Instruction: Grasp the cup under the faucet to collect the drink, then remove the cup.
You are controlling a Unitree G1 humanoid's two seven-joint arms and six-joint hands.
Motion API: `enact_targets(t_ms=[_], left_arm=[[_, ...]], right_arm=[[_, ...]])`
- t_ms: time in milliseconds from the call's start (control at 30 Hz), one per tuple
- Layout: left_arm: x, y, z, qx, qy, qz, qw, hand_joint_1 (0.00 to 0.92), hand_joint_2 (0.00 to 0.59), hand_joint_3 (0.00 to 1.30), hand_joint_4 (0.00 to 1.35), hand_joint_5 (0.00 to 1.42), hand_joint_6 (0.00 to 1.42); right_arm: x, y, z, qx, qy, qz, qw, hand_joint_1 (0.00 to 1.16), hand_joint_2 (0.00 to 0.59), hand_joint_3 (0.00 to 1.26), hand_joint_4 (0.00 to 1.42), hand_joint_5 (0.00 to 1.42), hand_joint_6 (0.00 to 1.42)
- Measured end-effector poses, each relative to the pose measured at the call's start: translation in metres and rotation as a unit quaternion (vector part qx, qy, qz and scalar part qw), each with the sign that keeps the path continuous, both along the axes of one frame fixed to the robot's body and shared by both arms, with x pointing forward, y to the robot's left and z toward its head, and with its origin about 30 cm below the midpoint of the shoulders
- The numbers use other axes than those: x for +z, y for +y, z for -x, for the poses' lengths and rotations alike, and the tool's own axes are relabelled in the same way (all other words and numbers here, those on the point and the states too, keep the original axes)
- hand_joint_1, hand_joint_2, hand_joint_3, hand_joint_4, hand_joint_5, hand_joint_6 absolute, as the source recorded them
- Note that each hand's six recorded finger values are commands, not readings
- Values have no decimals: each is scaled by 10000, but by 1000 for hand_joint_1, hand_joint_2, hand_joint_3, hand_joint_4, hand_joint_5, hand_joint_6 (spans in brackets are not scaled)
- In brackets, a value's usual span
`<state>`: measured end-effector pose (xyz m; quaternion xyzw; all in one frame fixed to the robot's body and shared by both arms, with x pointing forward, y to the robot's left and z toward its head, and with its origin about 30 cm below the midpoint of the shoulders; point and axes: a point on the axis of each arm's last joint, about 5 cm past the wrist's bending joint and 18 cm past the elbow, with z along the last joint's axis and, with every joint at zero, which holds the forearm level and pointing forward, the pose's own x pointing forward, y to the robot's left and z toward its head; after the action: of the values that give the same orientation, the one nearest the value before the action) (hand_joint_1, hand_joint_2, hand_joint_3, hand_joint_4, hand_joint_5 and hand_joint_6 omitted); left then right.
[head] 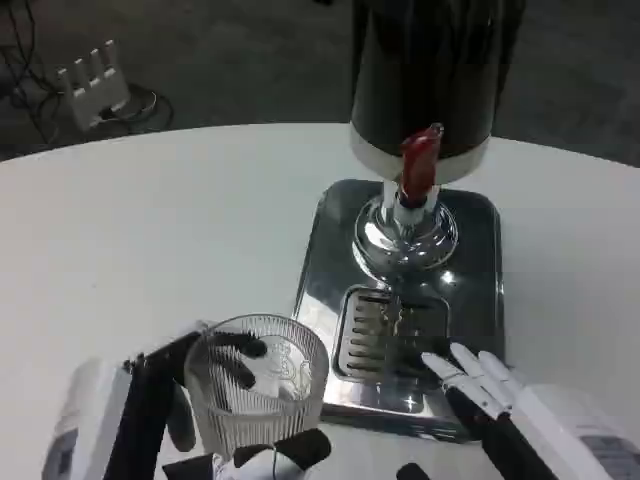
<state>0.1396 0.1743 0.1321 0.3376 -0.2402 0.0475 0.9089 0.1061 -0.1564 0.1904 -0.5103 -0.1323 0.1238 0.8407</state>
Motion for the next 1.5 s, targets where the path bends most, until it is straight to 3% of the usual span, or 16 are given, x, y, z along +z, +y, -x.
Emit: enact_targets(t_ms=[533, 767, 1033, 1167, 1267, 1500], left_arm=[[1, 15, 3, 35, 1, 0, 10000, 608, 8, 804, 928, 1056, 1142], [1, 30, 9, 66, -11, 7, 10000, 608, 9, 803, 928, 1057, 1142], [-6, 126, 7, 202, -147, 50, 9997, 607, 9, 802, 928, 1069, 1167], [2, 184, -85, 405, -423, -30, 9983, 605, 19, 802, 940, 1078, 1186], [-18, 187, -269, 539, -712, -183, 9958, 599, 30, 802, 941, 1084, 1205], [-78, 109, -694, 670, -817, -251, 9941, 594, 44, 802, 941, 1090, 1211]], right_arm=[[-4, 30, 1, 16, 0, -75, 10000, 424, 455, 95, 0, 0, 0], [-45, 15, 48, -76, 185, -82, 9998, 424, 455, 95, 0, 0, 0], [-55, -29, 66, -204, 250, -47, 9995, 424, 455, 95, 0, 0, 0], [-52, -55, 67, -257, 250, -65, 9993, 424, 455, 95, 0, 0, 0], [-50, -57, 86, -277, 262, -134, 9992, 424, 455, 95, 0, 0, 0], [-44, -92, 178, -460, 290, -248, 9982, 424, 455, 95, 0, 0, 0]])
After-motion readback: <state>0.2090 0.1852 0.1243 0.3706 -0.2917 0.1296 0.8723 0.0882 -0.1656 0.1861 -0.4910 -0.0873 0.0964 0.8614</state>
